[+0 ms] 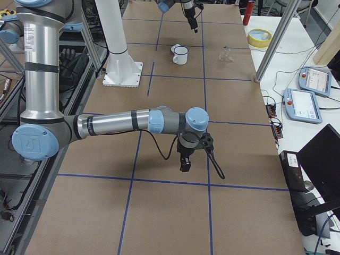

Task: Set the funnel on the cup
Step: 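Open the left gripper and move it toward the clear glass funnel, then grasp the clear glass funnel rim with the left gripper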

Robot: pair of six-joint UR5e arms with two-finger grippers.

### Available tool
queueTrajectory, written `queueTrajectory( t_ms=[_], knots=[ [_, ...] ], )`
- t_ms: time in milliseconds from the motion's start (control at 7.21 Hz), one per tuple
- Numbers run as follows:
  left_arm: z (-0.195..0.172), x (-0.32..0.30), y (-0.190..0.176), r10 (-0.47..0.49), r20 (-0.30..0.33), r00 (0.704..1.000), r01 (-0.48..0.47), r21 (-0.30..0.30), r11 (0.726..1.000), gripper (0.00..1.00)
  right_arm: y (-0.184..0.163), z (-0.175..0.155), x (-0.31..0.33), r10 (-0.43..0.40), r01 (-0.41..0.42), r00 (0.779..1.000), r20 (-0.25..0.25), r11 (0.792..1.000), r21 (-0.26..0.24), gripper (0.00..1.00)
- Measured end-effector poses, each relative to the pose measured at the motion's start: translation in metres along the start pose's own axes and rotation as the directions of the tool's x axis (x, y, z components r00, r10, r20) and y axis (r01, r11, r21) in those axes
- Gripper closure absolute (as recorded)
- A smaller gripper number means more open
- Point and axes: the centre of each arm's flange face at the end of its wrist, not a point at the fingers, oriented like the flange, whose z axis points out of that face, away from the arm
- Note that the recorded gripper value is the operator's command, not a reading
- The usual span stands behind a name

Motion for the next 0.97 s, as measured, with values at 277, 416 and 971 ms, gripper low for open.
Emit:
queueTrajectory(
  t_ms=[277,416,971],
  knots=[
    [0.041,0.041,-0.042,-0.284,-0.185,0.941,0.303,0.080,0.950,0.00,0.000,0.000,0.000,0.001,-0.001,1.000,0.000,1.000,0.000,0.00],
    [0.070,0.064,-0.060,-0.399,-0.257,0.880,0.434,0.099,0.895,0.00,0.000,0.000,0.000,0.001,-0.001,1.000,0.000,1.000,0.000,0.00],
    [0.169,0.117,-0.097,-0.595,-0.352,0.723,0.664,0.113,0.740,0.02,0.000,0.000,0.000,0.000,0.000,1.000,0.000,1.000,0.000,0.00]
  ],
)
